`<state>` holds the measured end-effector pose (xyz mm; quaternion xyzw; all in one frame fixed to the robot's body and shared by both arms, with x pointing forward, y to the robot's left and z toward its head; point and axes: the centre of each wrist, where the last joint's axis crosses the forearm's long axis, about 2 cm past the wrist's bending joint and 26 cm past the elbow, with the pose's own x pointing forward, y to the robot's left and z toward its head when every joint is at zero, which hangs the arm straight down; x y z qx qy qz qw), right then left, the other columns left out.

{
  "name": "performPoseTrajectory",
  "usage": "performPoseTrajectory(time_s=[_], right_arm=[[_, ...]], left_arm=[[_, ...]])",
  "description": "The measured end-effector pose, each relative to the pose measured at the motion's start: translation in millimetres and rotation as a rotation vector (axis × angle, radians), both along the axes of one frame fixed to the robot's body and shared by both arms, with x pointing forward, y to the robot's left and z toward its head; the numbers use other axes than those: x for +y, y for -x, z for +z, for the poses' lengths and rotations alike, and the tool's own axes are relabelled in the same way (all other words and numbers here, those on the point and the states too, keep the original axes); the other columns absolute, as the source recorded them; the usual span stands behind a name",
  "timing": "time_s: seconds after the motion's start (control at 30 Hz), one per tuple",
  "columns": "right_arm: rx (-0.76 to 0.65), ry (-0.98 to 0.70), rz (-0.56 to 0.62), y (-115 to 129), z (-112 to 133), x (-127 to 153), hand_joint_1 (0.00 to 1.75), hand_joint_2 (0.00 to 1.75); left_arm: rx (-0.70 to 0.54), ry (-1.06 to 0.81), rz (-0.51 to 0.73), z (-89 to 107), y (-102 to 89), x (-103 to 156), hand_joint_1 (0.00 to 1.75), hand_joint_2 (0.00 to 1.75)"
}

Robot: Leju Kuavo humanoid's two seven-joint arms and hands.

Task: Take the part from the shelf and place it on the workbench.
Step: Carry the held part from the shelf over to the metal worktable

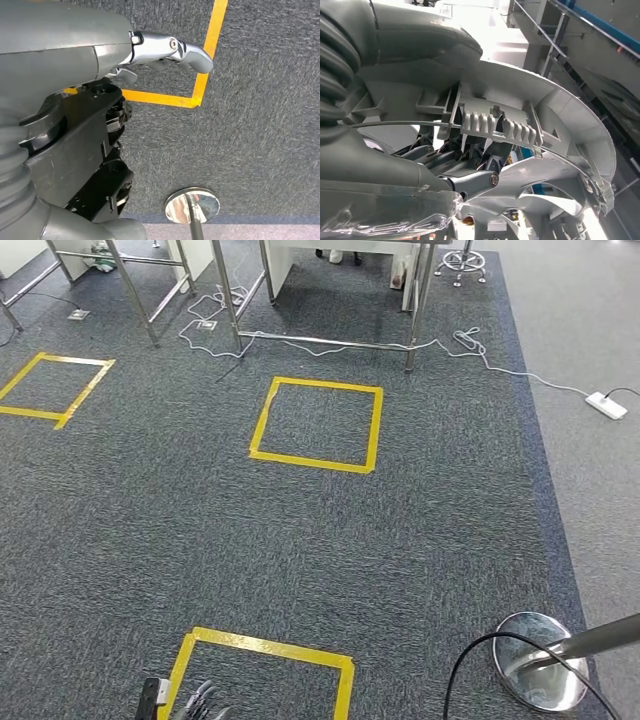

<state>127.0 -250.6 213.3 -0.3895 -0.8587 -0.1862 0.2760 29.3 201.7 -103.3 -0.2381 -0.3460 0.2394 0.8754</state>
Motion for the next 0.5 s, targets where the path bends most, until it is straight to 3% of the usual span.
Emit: performPoseTrajectory(time_s=[0.5], right_arm=[[-0.002,0.019,-0.005,0.1,1.9,-0.1,1.75,1.75]], left_arm=[[-0.004,0.002,0.001,0.3,-1.3,-0.8,0.00,1.75]])
